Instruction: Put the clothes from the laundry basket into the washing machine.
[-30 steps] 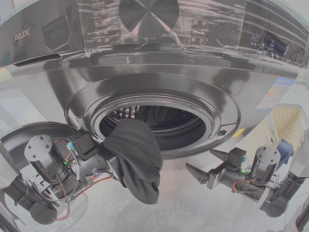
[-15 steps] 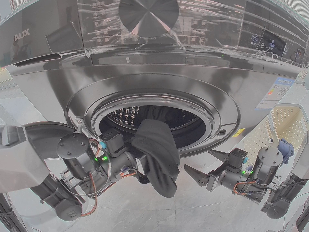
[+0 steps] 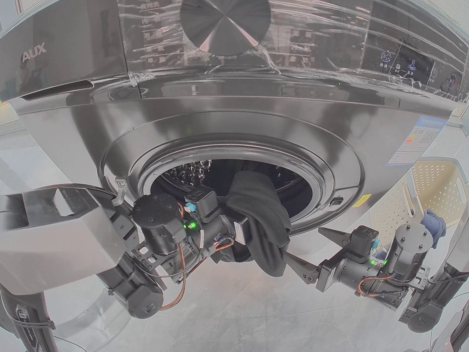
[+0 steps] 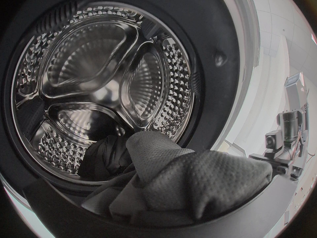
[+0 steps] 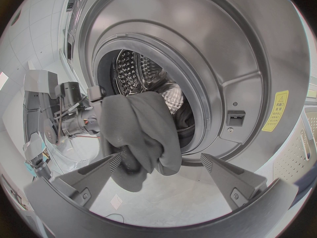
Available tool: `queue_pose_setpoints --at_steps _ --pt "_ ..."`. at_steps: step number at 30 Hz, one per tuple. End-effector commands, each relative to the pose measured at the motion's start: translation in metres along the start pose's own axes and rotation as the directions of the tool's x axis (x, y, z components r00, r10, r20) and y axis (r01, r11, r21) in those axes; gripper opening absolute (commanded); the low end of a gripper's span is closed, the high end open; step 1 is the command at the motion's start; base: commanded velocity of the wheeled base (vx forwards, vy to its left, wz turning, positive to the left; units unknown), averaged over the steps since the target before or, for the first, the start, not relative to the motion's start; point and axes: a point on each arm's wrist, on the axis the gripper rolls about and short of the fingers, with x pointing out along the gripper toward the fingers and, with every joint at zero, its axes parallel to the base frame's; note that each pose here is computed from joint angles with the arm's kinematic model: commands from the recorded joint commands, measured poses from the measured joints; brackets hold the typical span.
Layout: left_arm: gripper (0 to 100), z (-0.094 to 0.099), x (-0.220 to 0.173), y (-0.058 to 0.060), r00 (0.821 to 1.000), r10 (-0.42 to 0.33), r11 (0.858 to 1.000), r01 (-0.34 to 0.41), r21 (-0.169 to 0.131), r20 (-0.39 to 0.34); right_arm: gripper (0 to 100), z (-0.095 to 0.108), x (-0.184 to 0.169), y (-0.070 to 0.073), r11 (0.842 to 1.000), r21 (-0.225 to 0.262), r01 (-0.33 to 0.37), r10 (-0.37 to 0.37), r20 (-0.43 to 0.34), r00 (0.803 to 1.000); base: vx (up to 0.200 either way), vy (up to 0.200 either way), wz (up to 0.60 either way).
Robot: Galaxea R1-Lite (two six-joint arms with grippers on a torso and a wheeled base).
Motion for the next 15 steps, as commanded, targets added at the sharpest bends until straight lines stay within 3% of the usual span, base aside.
queue_pose_setpoints --at_steps 1,6,11,15 --pt "0 -0.029 0.017 0.005 0.999 0.009 1.000 -0.009 0.000 -0.041 100 0.001 0.000 0.006 1.000 -0.002 -0.021 0.021 0.004 1.000 0.000 0.000 0.00" --pt "0 -0.028 0.035 0.007 1.000 0.015 1.000 -0.015 0.003 -0.023 100 0.000 0.000 0.004 1.000 -0.001 -0.019 0.019 0.003 1.000 0.000 0.000 0.00" --pt "0 -0.027 0.060 0.019 0.997 0.075 0.997 -0.075 0.007 -0.001 100 -0.002 0.000 0.007 1.000 -0.001 -0.026 0.026 -0.006 1.000 0.000 0.000 0.00" --pt "0 -0.030 0.072 0.040 0.991 0.130 0.991 -0.130 0.014 -0.023 100 -0.001 0.000 0.006 1.000 -0.002 -0.025 0.025 -0.001 1.000 0.000 0.000 0.00"
